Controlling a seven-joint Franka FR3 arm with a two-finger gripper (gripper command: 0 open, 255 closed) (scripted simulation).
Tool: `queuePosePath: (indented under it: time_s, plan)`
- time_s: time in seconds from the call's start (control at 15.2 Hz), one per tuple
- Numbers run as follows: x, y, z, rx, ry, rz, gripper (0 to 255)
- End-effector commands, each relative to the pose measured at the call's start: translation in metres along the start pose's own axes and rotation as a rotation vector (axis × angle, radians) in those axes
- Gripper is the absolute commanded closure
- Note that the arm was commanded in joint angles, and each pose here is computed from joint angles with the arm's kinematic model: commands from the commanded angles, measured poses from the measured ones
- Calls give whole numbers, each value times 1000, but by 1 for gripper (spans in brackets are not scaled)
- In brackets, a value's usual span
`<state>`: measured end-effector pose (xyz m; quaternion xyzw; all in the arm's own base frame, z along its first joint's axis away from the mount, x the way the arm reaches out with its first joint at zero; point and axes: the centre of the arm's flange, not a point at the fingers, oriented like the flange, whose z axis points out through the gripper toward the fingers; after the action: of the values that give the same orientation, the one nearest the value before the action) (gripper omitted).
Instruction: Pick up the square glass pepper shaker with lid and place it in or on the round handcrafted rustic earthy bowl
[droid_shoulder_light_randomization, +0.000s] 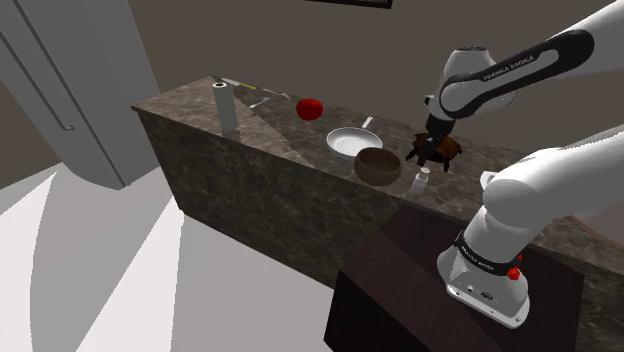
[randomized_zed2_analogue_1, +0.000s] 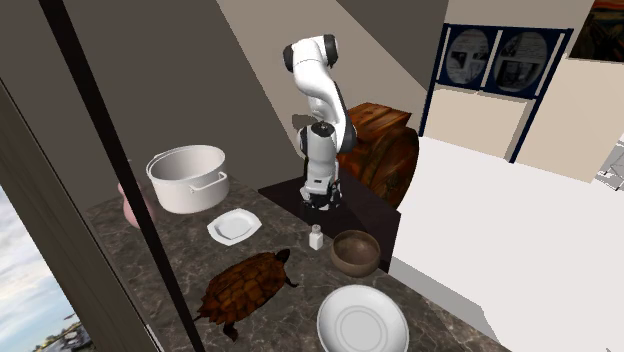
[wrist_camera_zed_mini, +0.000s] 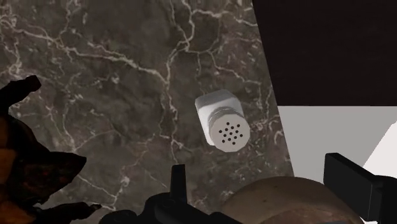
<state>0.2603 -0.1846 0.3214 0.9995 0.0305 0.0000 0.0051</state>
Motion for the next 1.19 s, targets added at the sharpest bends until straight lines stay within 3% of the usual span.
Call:
queuePosePath:
  time_s: [0.0, 0.46, 0.99, 1.06, 1.12]
  plan:
    - [-2, 7, 18, 3, -1, 1, 0]
    - [-2, 7, 53, 3, -1, 1, 0]
    - [-2, 7, 53, 3, -1, 1, 0]
    - [-2, 7, 53, 3, -1, 1, 255]
    - [-2, 7, 53, 3, -1, 1, 255]
